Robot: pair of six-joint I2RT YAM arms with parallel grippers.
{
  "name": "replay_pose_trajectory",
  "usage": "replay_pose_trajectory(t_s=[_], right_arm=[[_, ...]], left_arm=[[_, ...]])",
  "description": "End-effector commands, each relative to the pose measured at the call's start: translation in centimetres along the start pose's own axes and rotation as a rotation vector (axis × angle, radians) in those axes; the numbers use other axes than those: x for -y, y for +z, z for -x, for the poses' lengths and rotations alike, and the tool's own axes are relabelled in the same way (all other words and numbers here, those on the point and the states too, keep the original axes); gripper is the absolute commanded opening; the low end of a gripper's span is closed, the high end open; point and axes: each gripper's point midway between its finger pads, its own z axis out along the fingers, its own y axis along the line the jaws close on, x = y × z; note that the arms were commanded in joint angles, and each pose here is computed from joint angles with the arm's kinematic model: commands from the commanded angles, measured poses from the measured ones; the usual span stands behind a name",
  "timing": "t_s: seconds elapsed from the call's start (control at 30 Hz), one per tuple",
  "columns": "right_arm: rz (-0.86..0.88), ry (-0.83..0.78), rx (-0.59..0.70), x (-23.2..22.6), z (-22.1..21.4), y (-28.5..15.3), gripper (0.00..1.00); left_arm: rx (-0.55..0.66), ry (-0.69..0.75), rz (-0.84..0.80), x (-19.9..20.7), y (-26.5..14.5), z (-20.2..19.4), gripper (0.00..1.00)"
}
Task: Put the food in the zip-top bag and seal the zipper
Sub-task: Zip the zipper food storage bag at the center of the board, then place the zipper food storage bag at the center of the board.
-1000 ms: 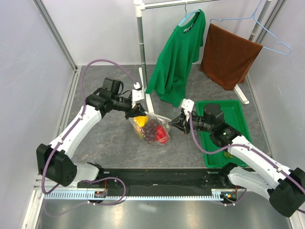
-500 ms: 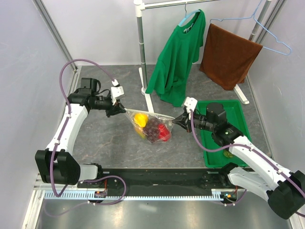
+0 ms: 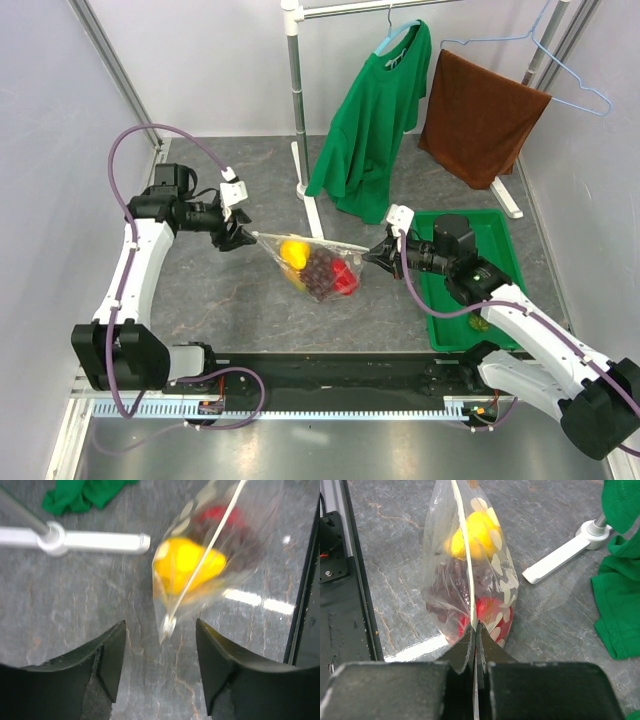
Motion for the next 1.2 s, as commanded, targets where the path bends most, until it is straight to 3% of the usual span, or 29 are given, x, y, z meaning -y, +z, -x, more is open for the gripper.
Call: replay_pose_trajectory(t_s=[0.0, 0.03, 0.2, 0.6, 0.7, 0.73, 0.8, 0.83, 0.9, 1.0, 1.03, 1.13, 1.17], right_arm=[[0.057, -0.039, 0.049, -0.6, 2.3, 0.2, 0.0], [0.062, -0.044, 0.051, -0.6, 2.4, 0.2, 0.0], [0.068, -0.054, 0.058, -0.7, 2.7, 0.1, 0.0], [0.077, -0.061, 0.058, -0.9, 2.8, 0.0, 0.0], [0.091, -0.052, 0.061, -1.2, 2.9, 0.0, 0.0], [0.092, -0.051, 0.063, -1.2, 3.0, -0.1, 0.0], [0.088, -0.054, 0.062, -1.2, 2.9, -0.1, 0.0], [0.086, -0.054, 0.062, -1.2, 3.0, -0.2, 0.0], [0.071, -0.039, 0.06, -1.0, 3.0, -0.2, 0.0], [0.009, 0.062, 0.066, -0.1, 3.9, -0.2, 0.42], [-0.017, 0.125, 0.061, 0.3, 4.1, -0.1, 0.66], [-0.105, 0.185, 0.091, 2.1, 6.4, -0.3, 0.92], [-0.134, 0.187, 0.12, 3.0, 7.9, -0.8, 0.95]], left_arm=[[0.128, 0.123, -0.02, 0.9, -0.5, 6.2, 0.66], [0.124, 0.135, -0.043, 1.8, 0.3, 6.8, 0.72], [0.13, 0.224, -0.106, 3.7, 3.0, 8.2, 0.73], [0.07, 0.281, -0.259, 6.4, 7.9, 6.6, 0.62], [0.037, 0.272, -0.281, 7.0, 8.7, 5.5, 0.48], [0.031, 0.255, -0.28, 6.9, 8.9, 5.4, 0.37], [0.013, 0.211, -0.275, 6.5, 9.1, 5.4, 0.26], [0.012, 0.203, -0.271, 6.3, 9.1, 5.6, 0.14], [0.026, 0.167, -0.25, 5.6, 8.9, 6.8, 0.03], [0.068, 0.097, -0.192, 3.2, 8.2, 9.3, 0.02], [0.077, 0.083, -0.173, 2.4, 8.1, 10.0, 0.02], [0.107, 0.06, -0.107, -0.2, 7.6, 12.9, 0.02], [0.129, 0.078, -0.088, -0.7, 7.2, 14.3, 0.02]])
